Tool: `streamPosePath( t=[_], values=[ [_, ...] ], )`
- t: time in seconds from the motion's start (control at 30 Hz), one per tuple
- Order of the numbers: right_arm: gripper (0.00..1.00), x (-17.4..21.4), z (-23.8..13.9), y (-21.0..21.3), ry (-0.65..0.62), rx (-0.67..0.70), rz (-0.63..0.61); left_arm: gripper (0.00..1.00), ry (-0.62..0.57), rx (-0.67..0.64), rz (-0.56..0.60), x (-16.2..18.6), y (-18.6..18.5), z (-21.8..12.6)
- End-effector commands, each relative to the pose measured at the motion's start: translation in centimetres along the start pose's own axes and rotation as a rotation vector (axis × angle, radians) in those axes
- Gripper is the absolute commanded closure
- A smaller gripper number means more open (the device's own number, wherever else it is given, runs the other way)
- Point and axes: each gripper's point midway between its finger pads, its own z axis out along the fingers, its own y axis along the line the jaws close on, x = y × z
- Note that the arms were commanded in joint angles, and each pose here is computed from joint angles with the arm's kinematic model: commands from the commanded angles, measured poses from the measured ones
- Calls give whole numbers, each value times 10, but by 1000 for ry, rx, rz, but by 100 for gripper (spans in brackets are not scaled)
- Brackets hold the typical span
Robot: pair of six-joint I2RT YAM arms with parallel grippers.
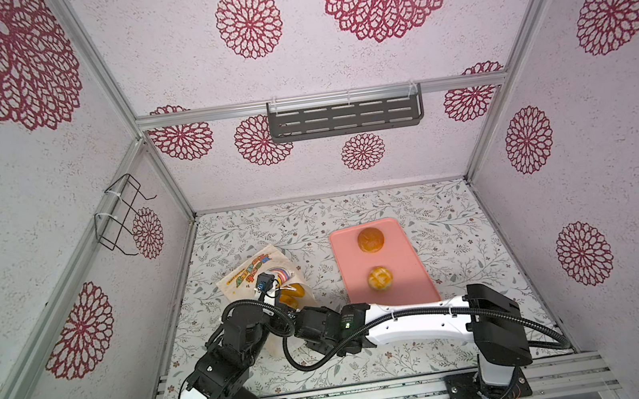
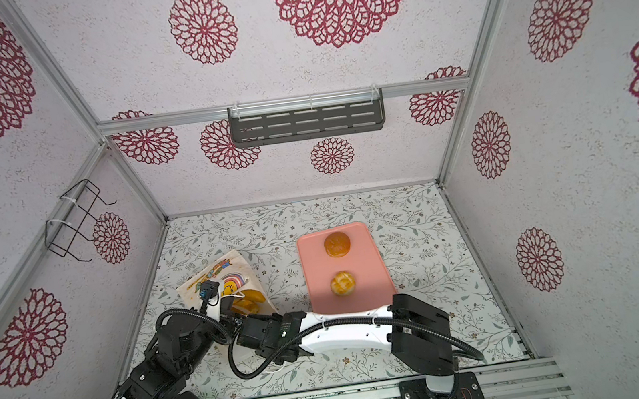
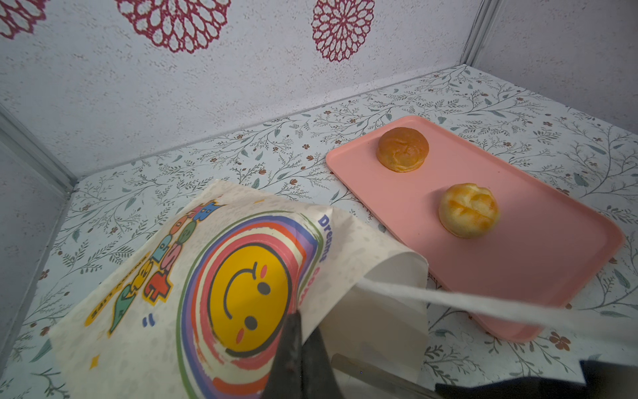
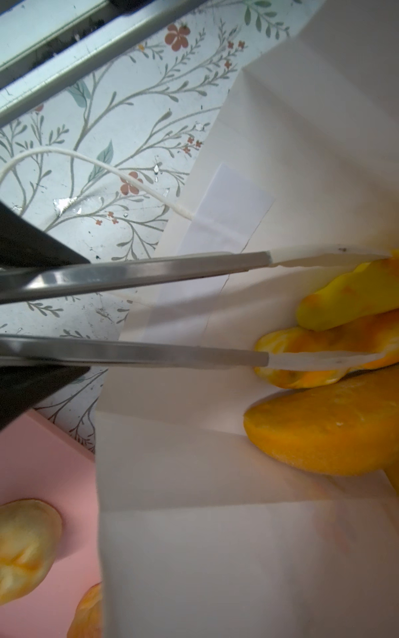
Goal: Take the fake bread out of the paper bag
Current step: 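Close the tongs on a yellow bread piece inside the bag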
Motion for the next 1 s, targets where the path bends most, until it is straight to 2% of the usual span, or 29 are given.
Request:
streamPosePath(
  t=[0.0,0.5,0.77,0.97],
  values=[
    [60,-20,-23,-14,-58,42,35,100,-47,13,-14,-12,-1,-3],
    [63,-18,-13,4,-58,-44,20,100,-44,11,-14,-11,-1,-3],
    [75,-10,-9,14,-38,-81,17,100,-39,5,-9,-10,0,-2],
    [94,-3,-17,17,-33,-114,41,100,-43,-6,-9,-12,2,-3]
  ],
)
